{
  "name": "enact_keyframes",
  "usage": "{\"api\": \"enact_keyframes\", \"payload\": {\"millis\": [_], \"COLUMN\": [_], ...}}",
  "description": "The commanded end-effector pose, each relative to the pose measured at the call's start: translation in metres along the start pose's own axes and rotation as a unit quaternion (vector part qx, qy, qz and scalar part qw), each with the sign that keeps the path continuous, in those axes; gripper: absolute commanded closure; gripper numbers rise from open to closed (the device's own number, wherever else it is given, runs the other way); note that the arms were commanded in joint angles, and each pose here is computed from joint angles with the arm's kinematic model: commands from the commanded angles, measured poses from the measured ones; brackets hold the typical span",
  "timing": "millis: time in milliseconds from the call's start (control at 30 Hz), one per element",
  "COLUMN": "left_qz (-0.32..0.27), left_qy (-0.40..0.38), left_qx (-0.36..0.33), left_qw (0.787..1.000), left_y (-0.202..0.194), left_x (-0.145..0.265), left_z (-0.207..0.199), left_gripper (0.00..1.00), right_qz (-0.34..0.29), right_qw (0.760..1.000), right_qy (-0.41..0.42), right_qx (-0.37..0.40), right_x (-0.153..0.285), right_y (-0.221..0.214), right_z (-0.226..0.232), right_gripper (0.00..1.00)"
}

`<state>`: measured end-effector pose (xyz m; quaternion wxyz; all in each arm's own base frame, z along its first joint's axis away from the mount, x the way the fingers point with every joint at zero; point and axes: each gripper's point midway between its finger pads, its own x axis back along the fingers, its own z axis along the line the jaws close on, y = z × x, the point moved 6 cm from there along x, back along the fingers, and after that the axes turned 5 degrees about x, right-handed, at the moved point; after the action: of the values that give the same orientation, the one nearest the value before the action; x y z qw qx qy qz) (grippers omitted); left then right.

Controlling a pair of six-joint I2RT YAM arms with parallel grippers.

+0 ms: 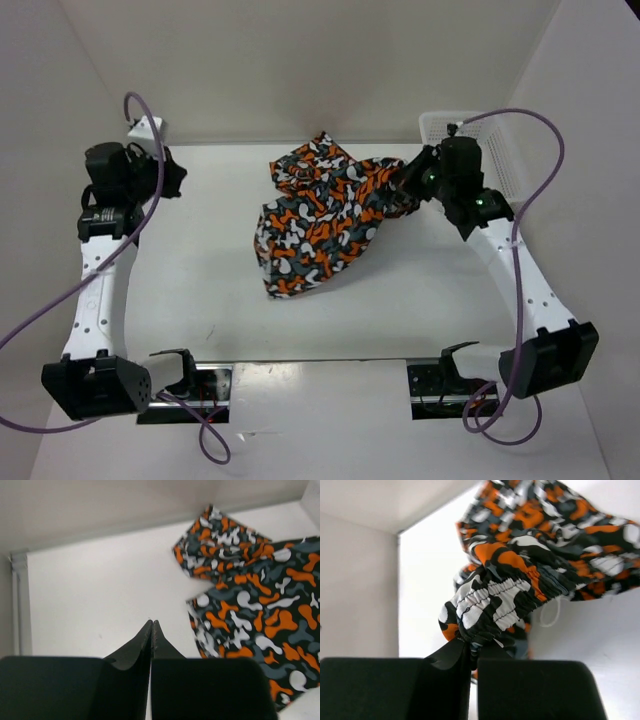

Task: Fold and stack the shorts
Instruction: Fold the shorts

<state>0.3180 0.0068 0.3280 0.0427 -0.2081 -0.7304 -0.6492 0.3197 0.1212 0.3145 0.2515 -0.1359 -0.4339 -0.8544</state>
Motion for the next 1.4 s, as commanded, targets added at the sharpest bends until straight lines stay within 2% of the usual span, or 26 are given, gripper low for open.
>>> {"api": "enact_keyframes", "payload": {"millis": [0,33,133,267,333,367,400,433,467,500,533,600,667,733,867,967,1067,1167,1200,1233,1267,1367], "left_qz": [-0.052,-0.048,0.004,0.114,0.159,0.174,0.181,0.191,0.212,0.218,0.239,0.27,0.301,0.313,0.33,0.329,0.344,0.338,0.343,0.332,0.343,0.324], "left_qy": [-0.042,-0.05,-0.055,-0.1,-0.103,-0.111,-0.11,-0.116,-0.126,-0.13,-0.135,-0.145,-0.166,-0.178,-0.22,-0.221,-0.216,-0.2,-0.173,-0.159,-0.138,-0.073], "left_qx": [-0.025,-0.024,0.001,0.033,0.038,0.033,0.031,0.031,0.031,0.029,0.032,0.028,0.023,0.015,-0.009,-0.022,-0.031,-0.043,-0.052,-0.059,-0.064,-0.062], "left_qw": [0.997,0.997,0.998,0.988,0.981,0.978,0.977,0.974,0.969,0.967,0.961,0.951,0.939,0.933,0.918,0.918,0.913,0.919,0.922,0.928,0.927,0.941], "left_y": [0.03,0.025,-0.024,-0.1,-0.137,-0.148,-0.156,-0.164,-0.177,-0.181,-0.191,-0.21,-0.228,-0.247,-0.271,-0.276,-0.291,-0.287,-0.285,-0.272,-0.269,-0.245], "left_x": [0.011,0.012,0.004,-0.003,0.002,0.005,0.006,0.006,0.008,0.009,0.008,0.008,0.008,0.008,0.008,-0.001,-0.012,-0.027,-0.03,-0.037,-0.035,-0.037], "left_z": [-0.013,-0.015,-0.012,-0.036,-0.045,-0.053,-0.054,-0.057,-0.063,-0.066,-0.068,-0.075,-0.086,-0.091,-0.11,-0.114,-0.115,-0.115,-0.11,-0.109,-0.105,-0.083], "left_gripper": [1.0,1.0,1.0,1.0,1.0,1.0,0.95,0.59,0.44,0.31,0.23,0.16,0.16,0.15,0.08,0.06,0.12,0.43,0.57,0.91,1.0,1.0], "right_qz": [0.084,0.108,0.179,0.187,0.177,0.17,0.168,0.163,0.161,0.146,0.135,0.11,0.091,0.097,0.075,0.062,0.047,0.036,0.037,0.038,0.042,0.064], "right_qw": [0.995,0.993,0.982,0.972,0.965,0.965,0.965,0.965,0.966,0.968,0.97,0.97,0.969,0.963,0.967,0.969,0.973,0.975,0.976,0.974,0.975,0.975], "right_qy": [0.001,-0.004,-0.051,-0.126,-0.161,-0.163,-0.163,-0.16,-0.158,-0.16,-0.16,-0.182,-0.193,-0.21,-0.189,-0.178,-0.164,-0.154,-0.153,-0.16,-0.155,-0.142], "right_qx": [0.058,0.054,0.006,-0.063,-0.106,-0.116,-0.122,-0.126,-0.126,-0.127,-0.124,-0.121,-0.125,-0.138,-0.155,-0.159,-0.158,-0.157,-0.153,-0.155,-0.156,-0.161], "right_x": [0.02,0.019,0.01,0.01,0.01,0.006,0.005,0.003,0.002,0.001,0.002,0.004,0.009,0.014,0.029,0.037,0.044,0.048,0.049,0.049,0.05,0.051], "right_y": [-0.022,-0.033,-0.091,-0.131,-0.138,-0.135,-0.137,-0.135,-0.132,-0.124,-0.119,-0.112,-0.106,-0.117,-0.122,-0.122,-0.116,-0.111,-0.111,-0.112,-0.112,-0.122], "right_z": [-0.007,-0.013,-0.058,-0.104,-0.119,-0.12,-0.121,-0.12,-0.118,-0.115,-0.113,-0.117,-0.119,-0.126,-0.124,-0.122,-0.116,-0.112,-0.112,-0.115,-0.113,-0.113], "right_gripper": [0.99,0.99,0.97,0.99,0.89,0.77,0.38,0.29,0.26,0.18,0.18,0.17,0.17,0.17,0.17,0.18,0.18,0.18,0.18,0.18,0.18,0.18]}}
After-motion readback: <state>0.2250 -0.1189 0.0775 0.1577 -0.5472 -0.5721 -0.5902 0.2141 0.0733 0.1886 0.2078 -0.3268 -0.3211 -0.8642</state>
